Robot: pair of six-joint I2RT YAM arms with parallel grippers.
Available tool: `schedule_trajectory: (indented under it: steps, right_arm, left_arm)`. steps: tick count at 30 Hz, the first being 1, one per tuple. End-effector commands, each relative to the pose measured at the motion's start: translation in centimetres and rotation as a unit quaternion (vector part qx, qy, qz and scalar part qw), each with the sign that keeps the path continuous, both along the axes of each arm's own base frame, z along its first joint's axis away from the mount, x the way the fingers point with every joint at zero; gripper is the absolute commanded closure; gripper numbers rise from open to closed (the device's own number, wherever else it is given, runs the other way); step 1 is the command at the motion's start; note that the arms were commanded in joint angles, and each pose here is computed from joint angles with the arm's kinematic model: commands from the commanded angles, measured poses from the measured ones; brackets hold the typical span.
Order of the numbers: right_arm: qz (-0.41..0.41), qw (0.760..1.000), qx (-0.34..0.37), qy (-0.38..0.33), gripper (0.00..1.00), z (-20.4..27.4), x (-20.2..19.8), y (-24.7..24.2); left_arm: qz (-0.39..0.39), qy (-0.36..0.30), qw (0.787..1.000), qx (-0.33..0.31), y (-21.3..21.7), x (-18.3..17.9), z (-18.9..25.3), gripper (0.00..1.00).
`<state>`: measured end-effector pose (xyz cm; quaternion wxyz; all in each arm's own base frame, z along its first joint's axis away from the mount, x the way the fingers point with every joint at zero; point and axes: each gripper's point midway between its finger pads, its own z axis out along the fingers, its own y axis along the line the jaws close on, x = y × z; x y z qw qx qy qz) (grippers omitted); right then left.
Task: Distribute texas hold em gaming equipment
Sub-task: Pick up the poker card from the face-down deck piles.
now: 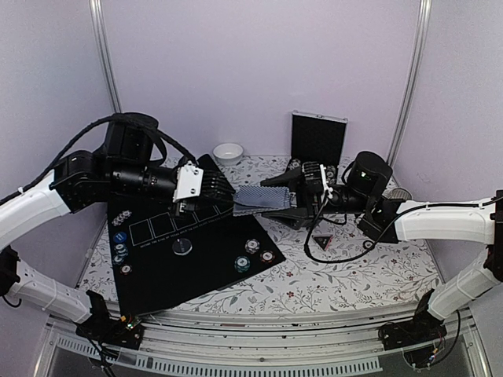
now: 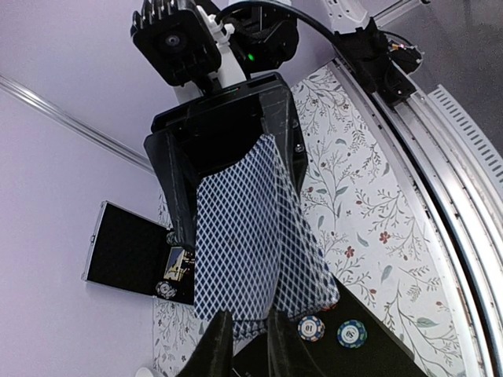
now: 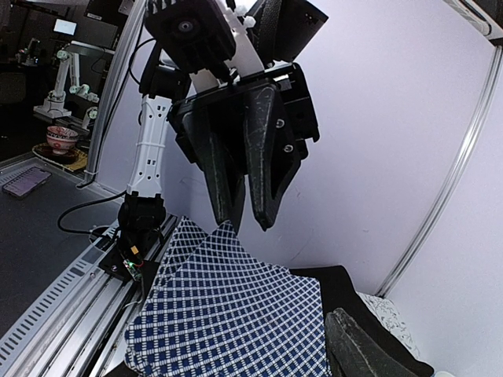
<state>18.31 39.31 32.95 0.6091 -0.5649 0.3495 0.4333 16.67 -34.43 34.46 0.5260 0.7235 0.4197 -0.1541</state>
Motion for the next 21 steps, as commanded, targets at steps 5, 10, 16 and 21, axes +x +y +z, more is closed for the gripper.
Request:
schedule_trajectory:
  steps: [5, 10, 16, 21]
  right_arm:
    - [0.000, 0.999, 0.023, -0.024, 0.41, 2.39, -0.40, -0.73]
    - [0.001, 0.999, 0.022, -0.024, 0.41, 2.32, -0.41, -0.69]
    - [0.001, 0.999, 0.021, -0.024, 0.41, 2.31, -0.41, -0.72]
    - [-0.001, 0.999, 0.022, -0.025, 0.41, 2.33, -0.41, -0.76]
  left_arm:
    - [-0.008, -0.002, 1.000, 0.005, -0.86, -0.41, -0.62, 0.83]
    - [-0.008, 0.000, 1.000, 0.011, -1.07, -0.48, -1.09, 0.82]
    - [-0.006, -0.004, 1.000, 0.009, -1.14, -0.40, -0.79, 0.89]
    - [-0.007, -0.004, 1.000, 0.009, -1.22, -0.53, -0.81, 1.00]
